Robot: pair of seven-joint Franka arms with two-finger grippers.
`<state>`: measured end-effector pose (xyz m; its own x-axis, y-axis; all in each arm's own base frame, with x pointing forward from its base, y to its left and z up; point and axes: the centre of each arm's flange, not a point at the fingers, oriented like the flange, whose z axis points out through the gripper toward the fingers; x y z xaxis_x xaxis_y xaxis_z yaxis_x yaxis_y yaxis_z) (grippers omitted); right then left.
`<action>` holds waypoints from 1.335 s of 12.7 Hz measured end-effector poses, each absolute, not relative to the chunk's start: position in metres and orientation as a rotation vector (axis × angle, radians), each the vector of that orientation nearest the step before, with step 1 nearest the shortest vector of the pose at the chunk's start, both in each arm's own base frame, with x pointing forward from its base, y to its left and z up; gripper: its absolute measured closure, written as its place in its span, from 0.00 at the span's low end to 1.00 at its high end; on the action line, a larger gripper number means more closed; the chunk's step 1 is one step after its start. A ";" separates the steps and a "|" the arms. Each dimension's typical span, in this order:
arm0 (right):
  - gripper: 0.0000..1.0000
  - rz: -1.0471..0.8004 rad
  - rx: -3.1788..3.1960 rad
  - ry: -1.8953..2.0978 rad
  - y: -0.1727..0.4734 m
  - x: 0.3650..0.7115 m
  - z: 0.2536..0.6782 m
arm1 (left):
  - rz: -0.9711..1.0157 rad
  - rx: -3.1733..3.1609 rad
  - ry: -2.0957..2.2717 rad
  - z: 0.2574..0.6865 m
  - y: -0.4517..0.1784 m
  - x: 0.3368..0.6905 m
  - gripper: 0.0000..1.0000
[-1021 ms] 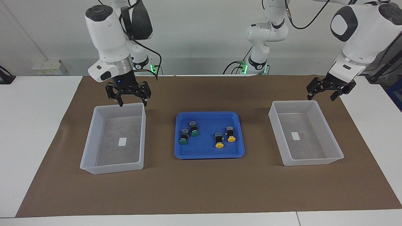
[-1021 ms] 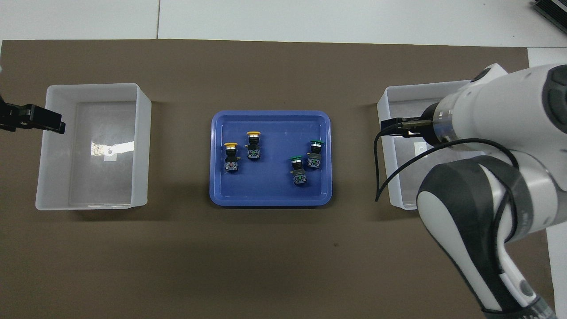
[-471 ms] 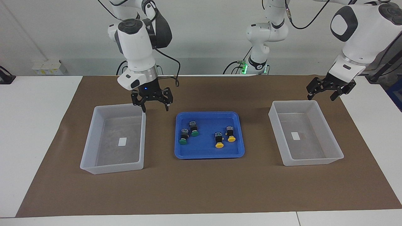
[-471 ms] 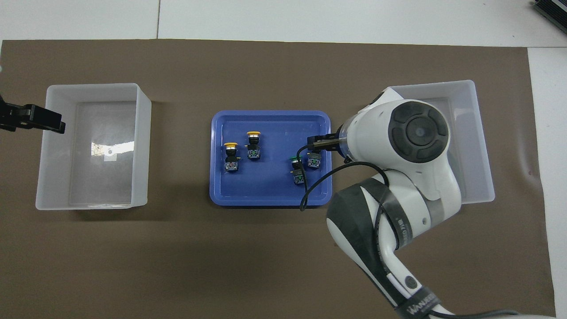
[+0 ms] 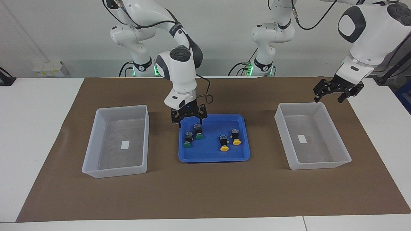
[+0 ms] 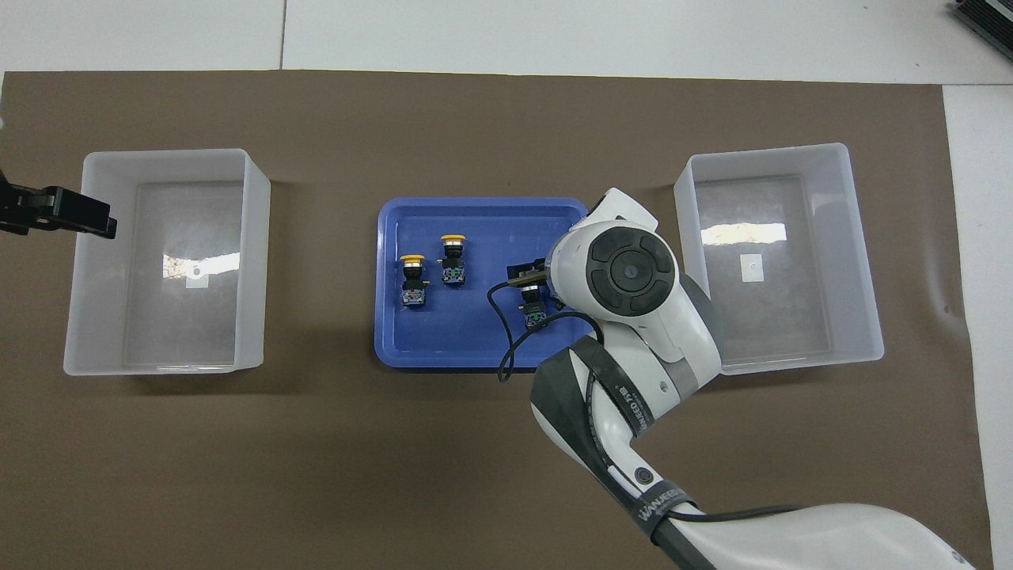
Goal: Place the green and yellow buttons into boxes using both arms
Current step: 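Close the right gripper on the green button and lift it, then carry the green button with the right gripper to its clear box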
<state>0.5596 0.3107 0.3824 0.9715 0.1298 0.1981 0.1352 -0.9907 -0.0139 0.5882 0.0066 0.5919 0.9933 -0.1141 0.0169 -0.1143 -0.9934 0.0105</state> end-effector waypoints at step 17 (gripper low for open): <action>0.20 -0.357 -3.083 -0.420 0.349 0.510 0.296 | 0.025 3.125 -0.179 0.592 0.007 0.588 0.00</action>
<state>0.5097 0.3490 0.2961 0.9382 0.2627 0.2255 0.2649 -0.9641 0.0211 0.5882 0.0066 0.5919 0.9933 -0.1141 0.0169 -0.1143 -0.9934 0.0105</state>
